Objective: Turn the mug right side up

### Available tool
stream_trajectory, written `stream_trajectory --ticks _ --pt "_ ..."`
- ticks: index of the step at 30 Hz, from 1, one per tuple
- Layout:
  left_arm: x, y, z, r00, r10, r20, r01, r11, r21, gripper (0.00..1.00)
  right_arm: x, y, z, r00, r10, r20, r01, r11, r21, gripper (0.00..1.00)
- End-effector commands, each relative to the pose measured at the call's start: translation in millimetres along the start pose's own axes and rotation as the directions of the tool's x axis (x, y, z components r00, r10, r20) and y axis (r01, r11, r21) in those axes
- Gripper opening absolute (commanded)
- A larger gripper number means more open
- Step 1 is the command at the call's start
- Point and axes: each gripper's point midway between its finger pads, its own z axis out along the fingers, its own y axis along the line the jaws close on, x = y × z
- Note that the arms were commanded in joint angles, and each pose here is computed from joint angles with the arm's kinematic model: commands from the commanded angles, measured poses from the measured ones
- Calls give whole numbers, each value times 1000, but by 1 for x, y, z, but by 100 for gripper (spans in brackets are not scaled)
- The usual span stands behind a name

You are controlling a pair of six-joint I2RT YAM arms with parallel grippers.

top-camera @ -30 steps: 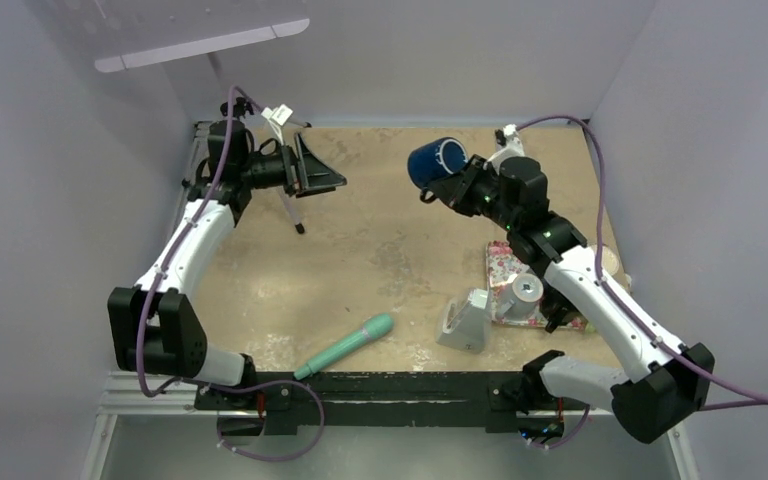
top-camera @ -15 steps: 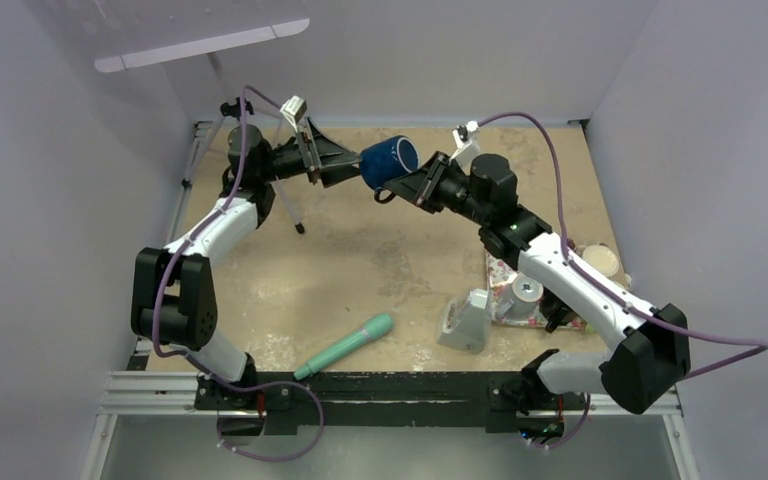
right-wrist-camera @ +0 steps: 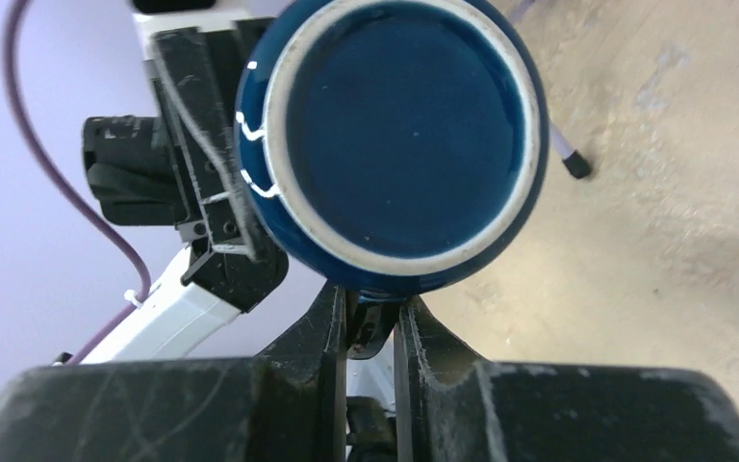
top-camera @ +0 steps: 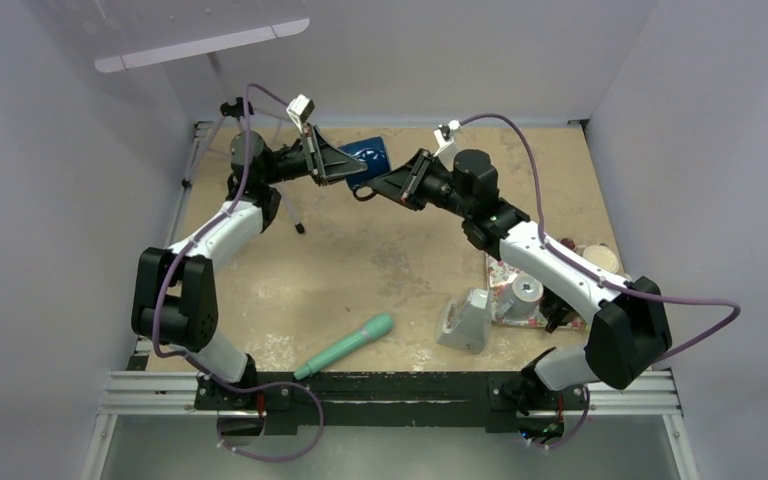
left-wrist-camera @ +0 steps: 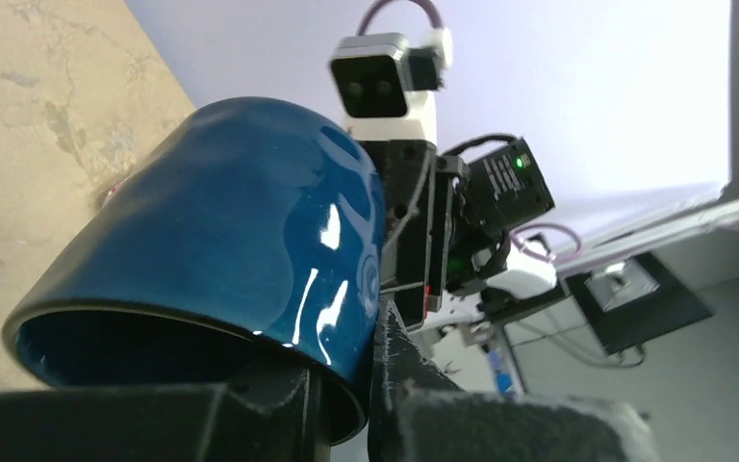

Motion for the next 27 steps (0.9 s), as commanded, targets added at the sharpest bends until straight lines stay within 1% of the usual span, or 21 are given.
stream_trajectory --ticks 1,3,4,5,6,7,8,9,10,11,12,13,15,16,17,18,20,21,24,25,27 --pt "-5 -33 2 999 50 -2 -50 997 51 0 -11 45 -6 993 -106 50 112 982 -150 0" --pt "-5 -24 -2 998 62 -27 -62 998 7 0 -8 28 -6 992 -124 31 125 990 -64 28" --pt "-3 -15 -5 995 81 -49 -83 996 -33 0 -6 20 -6 990 -140 16 141 990 -19 39" --pt "1 -2 -10 995 62 -82 -70 992 -102 0 -4 12 -8 988 -154 -1 154 988 22 46" --pt "5 13 -16 988 96 -118 -117 977 -181 0 -4 3 -11 986 -168 -10 168 983 72 51" --pt "16 31 -27 978 109 -177 -158 943 -291 0 1 -10 -15 984 -174 -38 178 975 131 59" --pt "20 47 -40 956 168 -240 -257 874 -412 0 4 -19 -19 979 -196 -57 203 965 165 73" --pt "25 55 -56 921 221 -320 -358 805 -472 0 6 -27 -25 976 -206 -71 216 955 203 76" --pt "27 58 -71 892 251 -375 -426 745 -514 0 6 -36 -30 973 -219 -77 232 941 246 78" --pt "29 64 -89 848 290 -444 -512 665 -544 0 5 -45 -37 970 -229 -83 243 925 290 78" --pt "37 71 -111 782 301 -546 -604 583 -543 0 6 -49 -43 966 -241 -88 257 913 318 78" --pt "45 74 -129 734 287 -615 -658 524 -540 0 5 -54 -49 964 -251 -91 267 901 343 79" --pt "58 82 -167 632 213 -745 -749 416 -517 0 4 -58 -58 960 -267 -88 280 885 371 79" --pt "63 87 -186 595 155 -788 -774 374 -511 0 3 -59 -61 958 -275 -84 285 880 380 80" --pt "64 93 -203 567 108 -817 -795 332 -508 0 1 -60 -64 955 -286 -78 293 872 392 83" --pt "63 100 -219 549 68 -833 -809 291 -510 0 -2 -61 -66 953 -296 -71 299 864 405 90" --pt "56 114 -241 540 29 -841 -822 233 -519 0 -7 -65 -70 947 -314 -63 309 846 435 92" --pt "50 122 -250 556 14 -831 -814 213 -541 0 -9 -68 -72 944 -324 -62 316 833 454 92" --pt "38 143 -266 586 -30 -810 -792 191 -580 0 -15 -74 -75 943 -330 -47 309 810 499 93" --pt "34 151 -267 587 -35 -809 -791 188 -582 0 -16 -77 -76 944 -328 -40 302 804 513 93" --pt "22 170 -275 588 -49 -808 -795 151 -588 0 -19 -82 -79 946 -325 -24 286 791 541 93"
